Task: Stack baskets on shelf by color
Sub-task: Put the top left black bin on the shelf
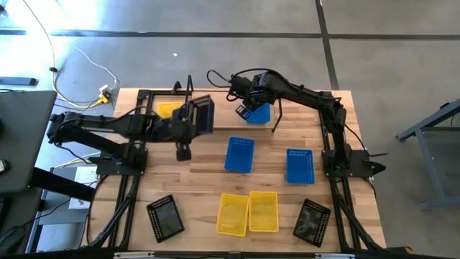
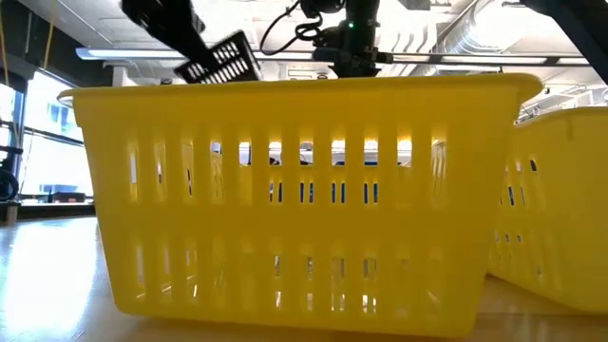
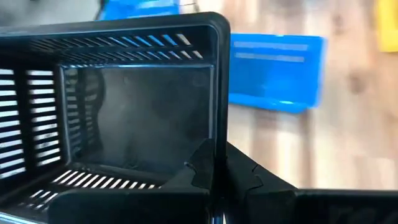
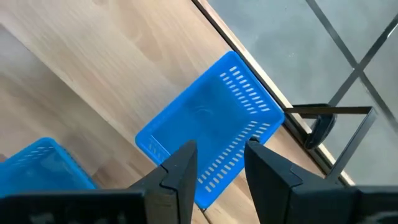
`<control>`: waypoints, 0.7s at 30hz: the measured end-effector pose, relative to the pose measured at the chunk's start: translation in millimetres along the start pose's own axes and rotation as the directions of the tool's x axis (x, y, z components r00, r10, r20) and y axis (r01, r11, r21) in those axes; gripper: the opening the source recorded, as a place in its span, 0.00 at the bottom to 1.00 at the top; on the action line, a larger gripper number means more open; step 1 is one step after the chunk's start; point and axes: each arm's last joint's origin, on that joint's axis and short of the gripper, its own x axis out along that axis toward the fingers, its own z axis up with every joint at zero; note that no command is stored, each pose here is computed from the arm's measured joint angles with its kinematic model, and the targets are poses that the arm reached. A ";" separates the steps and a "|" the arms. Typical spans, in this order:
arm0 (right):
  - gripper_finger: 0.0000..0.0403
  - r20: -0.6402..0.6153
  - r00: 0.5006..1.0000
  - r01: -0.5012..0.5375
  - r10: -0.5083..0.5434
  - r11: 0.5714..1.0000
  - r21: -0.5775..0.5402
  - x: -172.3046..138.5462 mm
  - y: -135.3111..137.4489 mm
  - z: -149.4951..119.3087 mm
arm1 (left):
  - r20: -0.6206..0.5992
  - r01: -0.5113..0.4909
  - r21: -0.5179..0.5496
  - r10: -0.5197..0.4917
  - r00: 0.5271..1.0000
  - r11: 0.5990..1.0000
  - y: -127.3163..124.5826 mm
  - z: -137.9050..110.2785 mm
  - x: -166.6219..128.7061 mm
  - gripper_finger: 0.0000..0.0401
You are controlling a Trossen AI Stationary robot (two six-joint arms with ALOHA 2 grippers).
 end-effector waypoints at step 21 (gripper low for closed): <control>0.29 -0.001 0.999 0.047 -0.048 0.987 0.152 0.2 -1.8 -1.3 | -0.264 -0.052 0.095 0.075 0.962 0.994 45.8 -15.6 95.4 0.00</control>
